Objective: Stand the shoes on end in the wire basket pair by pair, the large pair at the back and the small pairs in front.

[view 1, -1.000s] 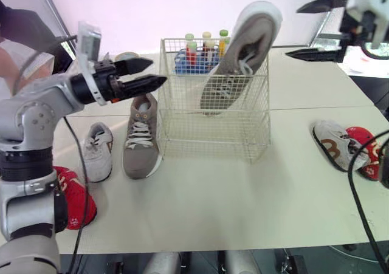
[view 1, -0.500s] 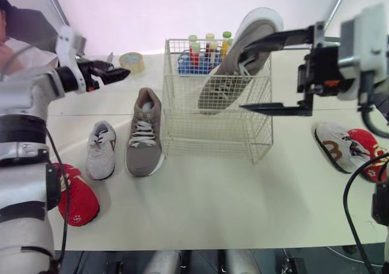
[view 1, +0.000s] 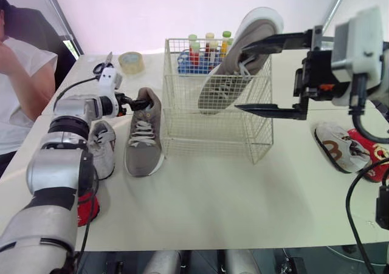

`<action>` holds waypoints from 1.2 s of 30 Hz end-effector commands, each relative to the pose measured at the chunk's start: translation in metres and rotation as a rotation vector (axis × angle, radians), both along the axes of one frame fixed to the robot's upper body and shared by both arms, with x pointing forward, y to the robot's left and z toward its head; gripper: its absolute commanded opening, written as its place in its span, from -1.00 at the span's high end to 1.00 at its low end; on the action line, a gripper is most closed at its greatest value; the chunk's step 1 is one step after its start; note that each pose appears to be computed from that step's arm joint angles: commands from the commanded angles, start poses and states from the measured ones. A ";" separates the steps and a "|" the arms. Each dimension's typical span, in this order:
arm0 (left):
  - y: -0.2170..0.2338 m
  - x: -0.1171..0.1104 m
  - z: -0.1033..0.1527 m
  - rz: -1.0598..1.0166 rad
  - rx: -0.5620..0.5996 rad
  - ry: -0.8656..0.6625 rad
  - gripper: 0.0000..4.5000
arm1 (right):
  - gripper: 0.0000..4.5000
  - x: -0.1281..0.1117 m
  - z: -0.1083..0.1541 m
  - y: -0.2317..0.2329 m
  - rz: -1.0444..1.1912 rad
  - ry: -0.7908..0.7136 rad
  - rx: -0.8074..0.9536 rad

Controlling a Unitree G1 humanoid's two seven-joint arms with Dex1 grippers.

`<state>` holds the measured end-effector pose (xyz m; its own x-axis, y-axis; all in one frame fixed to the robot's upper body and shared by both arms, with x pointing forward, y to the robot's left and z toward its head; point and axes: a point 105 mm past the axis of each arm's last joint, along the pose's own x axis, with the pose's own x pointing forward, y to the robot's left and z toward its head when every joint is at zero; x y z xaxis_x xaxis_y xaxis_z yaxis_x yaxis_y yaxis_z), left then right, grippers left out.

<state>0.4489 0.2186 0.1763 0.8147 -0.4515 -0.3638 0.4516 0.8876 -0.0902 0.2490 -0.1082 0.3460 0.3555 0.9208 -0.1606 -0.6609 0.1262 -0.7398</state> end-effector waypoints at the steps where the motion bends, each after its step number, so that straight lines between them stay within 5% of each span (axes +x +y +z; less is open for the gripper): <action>1: 0.008 0.002 -0.002 0.057 0.020 -0.007 -0.24 | -1.00 -0.007 0.010 -0.001 -0.004 -0.052 0.018; 7: -0.003 0.009 0.024 0.095 -0.164 -0.052 0.99 | -1.00 -0.005 0.011 0.001 -0.004 -0.055 0.024; 18: 0.016 0.005 0.170 0.188 -0.235 -0.462 0.99 | -1.00 -0.002 0.013 0.003 0.005 -0.063 0.013; 26: -0.011 -0.037 0.294 0.055 -0.136 -0.882 0.99 | -1.00 0.003 0.016 0.005 0.016 -0.079 0.011; 30: -0.037 -0.069 0.353 0.022 -0.199 -1.188 0.99 | -1.00 0.003 0.017 0.006 0.013 -0.086 0.012; 36: -0.085 -0.103 0.373 -0.020 -0.334 -1.564 0.99 | -1.00 0.002 0.017 0.003 -0.007 -0.093 0.007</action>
